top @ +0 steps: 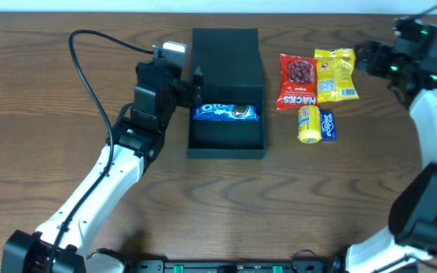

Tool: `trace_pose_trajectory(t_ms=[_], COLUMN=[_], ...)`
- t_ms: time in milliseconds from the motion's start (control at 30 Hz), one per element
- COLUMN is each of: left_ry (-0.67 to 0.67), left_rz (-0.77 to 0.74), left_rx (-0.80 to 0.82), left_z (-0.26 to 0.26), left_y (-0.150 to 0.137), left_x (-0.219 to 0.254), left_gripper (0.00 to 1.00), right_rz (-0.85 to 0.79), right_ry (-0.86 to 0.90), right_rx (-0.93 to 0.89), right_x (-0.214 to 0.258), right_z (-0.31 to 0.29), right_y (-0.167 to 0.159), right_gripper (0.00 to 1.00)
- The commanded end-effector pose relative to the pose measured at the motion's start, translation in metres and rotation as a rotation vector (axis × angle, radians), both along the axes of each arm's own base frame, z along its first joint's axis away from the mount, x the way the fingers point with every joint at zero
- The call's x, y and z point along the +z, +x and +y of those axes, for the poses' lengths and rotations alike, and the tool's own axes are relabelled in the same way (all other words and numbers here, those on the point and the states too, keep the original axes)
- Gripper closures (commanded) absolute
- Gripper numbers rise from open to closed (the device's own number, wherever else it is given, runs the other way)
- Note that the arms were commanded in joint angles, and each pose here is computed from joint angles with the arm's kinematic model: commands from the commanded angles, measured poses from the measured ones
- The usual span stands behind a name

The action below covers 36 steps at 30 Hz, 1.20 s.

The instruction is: Pack container

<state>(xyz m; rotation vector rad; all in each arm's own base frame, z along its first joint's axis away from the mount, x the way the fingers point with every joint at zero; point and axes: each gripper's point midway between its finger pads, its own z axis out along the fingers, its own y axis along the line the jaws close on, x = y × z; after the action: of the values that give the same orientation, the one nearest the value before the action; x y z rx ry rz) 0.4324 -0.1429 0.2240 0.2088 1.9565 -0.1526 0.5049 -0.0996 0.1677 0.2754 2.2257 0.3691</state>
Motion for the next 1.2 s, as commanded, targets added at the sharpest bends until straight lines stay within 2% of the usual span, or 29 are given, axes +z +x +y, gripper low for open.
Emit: trace_pose_trajectory(t_ms=[0, 200, 433, 900, 1167], left_ry=[-0.012, -0.058, -0.091, -0.082, -0.088], left_rz=[-0.025, -0.016, -0.01, -0.023, -0.038], left_rx=[0.015, 0.056, 0.07, 0.116, 0.143], left_z=[0.006, 0.014, 0.014, 0.028, 0.039], left_y=[0.004, 0.007, 0.007, 0.011, 0.015], left_x=[0.013, 0.013, 0.013, 0.015, 0.018], left_gripper=[0.05, 0.05, 0.04, 0.05, 0.05], right_rz=[0.018, 0.103, 0.142, 0.28, 0.317], right_ry=[0.159, 0.251, 0.316, 0.319, 0.338], right_rx=[0.074, 0.1, 0.136, 0.081, 0.108], right_x=[-0.028, -0.082, -0.101, -0.139, -0.151], right_z=[-0.001, -0.004, 0.0, 0.006, 0.03], right_y=[0.005, 0.026, 0.044, 0.033, 0.034], right_gripper=[0.13, 0.13, 0.15, 0.15, 0.15])
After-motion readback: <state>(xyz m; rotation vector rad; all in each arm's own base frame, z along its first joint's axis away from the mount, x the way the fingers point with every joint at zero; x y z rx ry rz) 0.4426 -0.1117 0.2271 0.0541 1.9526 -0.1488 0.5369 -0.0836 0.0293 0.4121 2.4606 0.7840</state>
